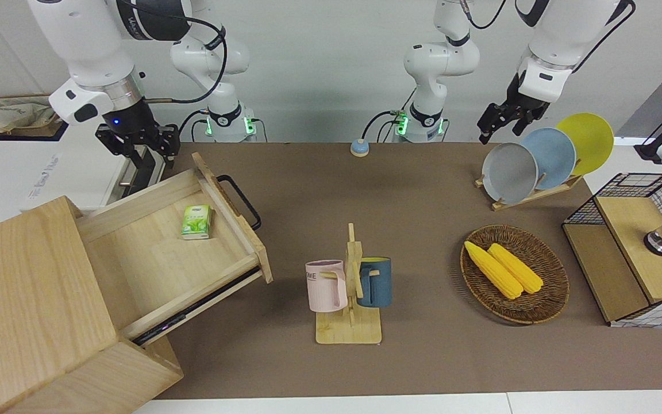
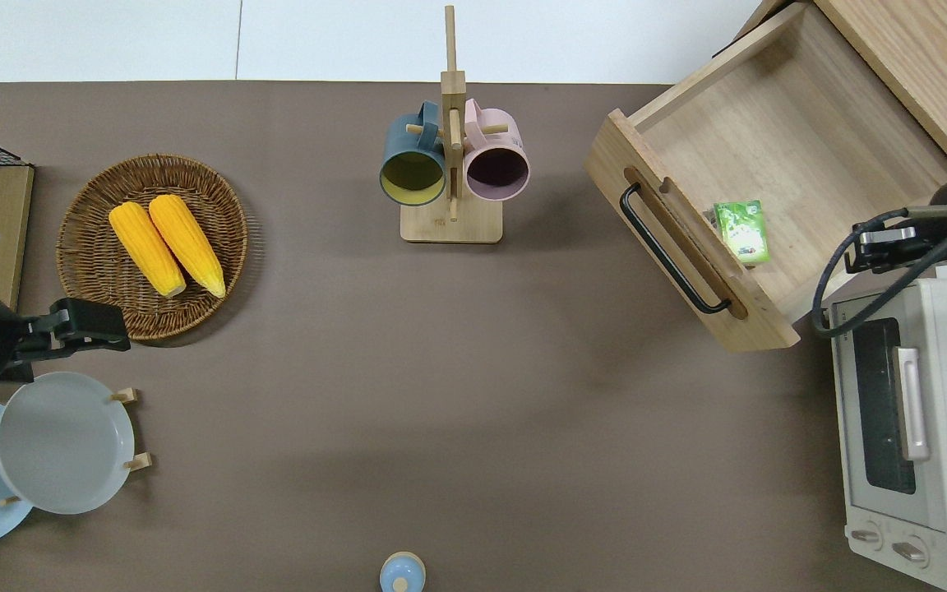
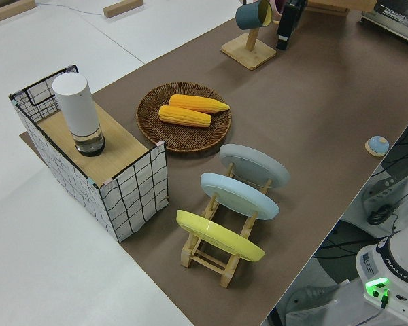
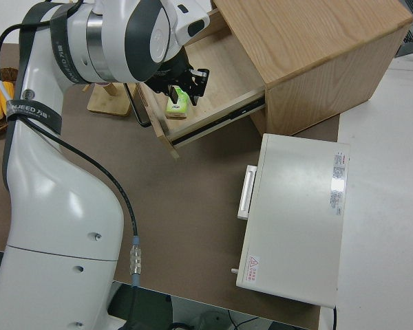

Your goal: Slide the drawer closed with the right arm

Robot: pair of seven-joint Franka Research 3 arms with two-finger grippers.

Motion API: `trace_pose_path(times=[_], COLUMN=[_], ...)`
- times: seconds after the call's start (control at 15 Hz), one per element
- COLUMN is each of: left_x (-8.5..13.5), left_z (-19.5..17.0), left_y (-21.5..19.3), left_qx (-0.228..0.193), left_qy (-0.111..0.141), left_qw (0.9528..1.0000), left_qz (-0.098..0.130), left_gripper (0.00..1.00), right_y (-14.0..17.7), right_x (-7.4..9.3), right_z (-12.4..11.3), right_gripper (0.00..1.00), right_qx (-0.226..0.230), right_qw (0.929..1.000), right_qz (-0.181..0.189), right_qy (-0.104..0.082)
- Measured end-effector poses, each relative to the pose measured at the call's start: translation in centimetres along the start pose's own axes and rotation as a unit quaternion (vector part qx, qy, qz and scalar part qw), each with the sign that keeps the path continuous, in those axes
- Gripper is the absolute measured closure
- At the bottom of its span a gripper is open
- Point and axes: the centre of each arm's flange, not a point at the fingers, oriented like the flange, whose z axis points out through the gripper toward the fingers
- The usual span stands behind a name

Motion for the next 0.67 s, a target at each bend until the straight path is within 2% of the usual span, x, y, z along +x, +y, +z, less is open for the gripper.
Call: trace_pose_path(times=[0.2,0.47,0.67], left_x=[0.0,0.0,0.0], left_z=[0.0,0.0,0.0], left_y=[0.0,0.0,0.0], left_qx=[0.000,0.000,0.000], left_qy=[0.000,0.000,0.000], left_qw=[1.0000,1.0000,1.0000], left_qz=[0.000,0.000,0.000], left_gripper=[0.00,0.00,0.00], right_y=[0.0,-0.1,-0.5], right_x=[0.0,0.0,-0.3], right_z=[0.0,-0.1,-1.7], right_gripper=[0.99,0.99,0.99], right_qx=[0.000,0.000,0.001], right_qw=[1.0000,1.0000,0.9999], right_qz=[0.000,-0.001,0.001], right_qy=[0.000,0.001,0.012])
